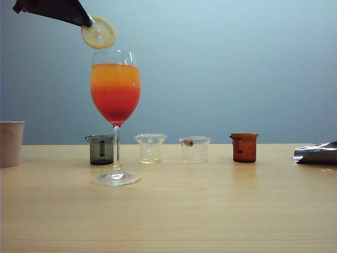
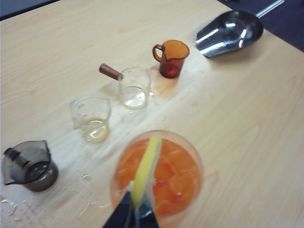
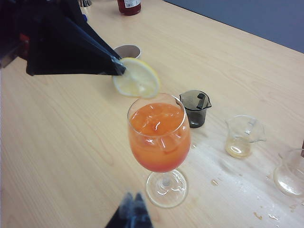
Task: Pick up the lemon slice from the paper cup on the left and carefully insert it into the rim of the goblet.
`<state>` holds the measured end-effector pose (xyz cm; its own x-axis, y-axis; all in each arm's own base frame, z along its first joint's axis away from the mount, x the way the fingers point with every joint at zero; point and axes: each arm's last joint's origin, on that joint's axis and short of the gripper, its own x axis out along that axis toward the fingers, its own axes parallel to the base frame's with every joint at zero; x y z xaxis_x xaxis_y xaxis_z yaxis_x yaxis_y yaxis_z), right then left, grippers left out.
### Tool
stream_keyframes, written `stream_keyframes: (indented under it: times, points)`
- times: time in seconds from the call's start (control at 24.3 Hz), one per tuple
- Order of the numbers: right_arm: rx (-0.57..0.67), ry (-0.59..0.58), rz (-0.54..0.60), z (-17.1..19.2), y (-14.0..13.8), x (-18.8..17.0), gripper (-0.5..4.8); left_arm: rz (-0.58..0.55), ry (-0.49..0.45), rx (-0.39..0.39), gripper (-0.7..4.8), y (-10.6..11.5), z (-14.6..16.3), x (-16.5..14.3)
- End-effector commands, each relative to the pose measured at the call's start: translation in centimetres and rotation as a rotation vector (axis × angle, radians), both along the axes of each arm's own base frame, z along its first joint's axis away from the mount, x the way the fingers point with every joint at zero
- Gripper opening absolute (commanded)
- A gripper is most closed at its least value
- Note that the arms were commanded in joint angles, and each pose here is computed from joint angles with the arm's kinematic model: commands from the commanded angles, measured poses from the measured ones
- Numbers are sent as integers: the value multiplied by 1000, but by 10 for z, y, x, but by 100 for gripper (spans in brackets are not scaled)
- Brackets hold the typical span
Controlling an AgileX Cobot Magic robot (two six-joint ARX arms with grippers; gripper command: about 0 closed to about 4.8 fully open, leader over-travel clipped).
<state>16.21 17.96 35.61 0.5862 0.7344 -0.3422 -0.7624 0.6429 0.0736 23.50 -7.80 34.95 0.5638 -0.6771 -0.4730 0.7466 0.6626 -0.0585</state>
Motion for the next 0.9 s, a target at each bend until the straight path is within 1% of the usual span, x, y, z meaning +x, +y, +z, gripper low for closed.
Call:
stream_keyframes:
  times: [0.04,0.25,0.33,0.41,0.53,0.7,0.9]
  points:
    - [19,-21,3,5,0,0,-5,-24,-10,26,-6,0,0,-2]
    - [16,-24,4,5,0,0,-5,-34,18,50,-6,0,-4,-4]
    - [15,-24,4,5,0,0,-5,-18,21,68,-6,1,-4,-5]
    - [15,-24,4,5,0,0,-5,-19,20,67,-6,1,-4,-5]
    - [15,-24,4,5,0,0,-5,-18,4,63,-6,2,-1,-7]
    - [13,-26,5,5,0,0,-5,-15,-72,43,-6,3,11,-11]
    - [13,-26,5,5,0,0,-5,-13,-72,44,-6,3,11,-12]
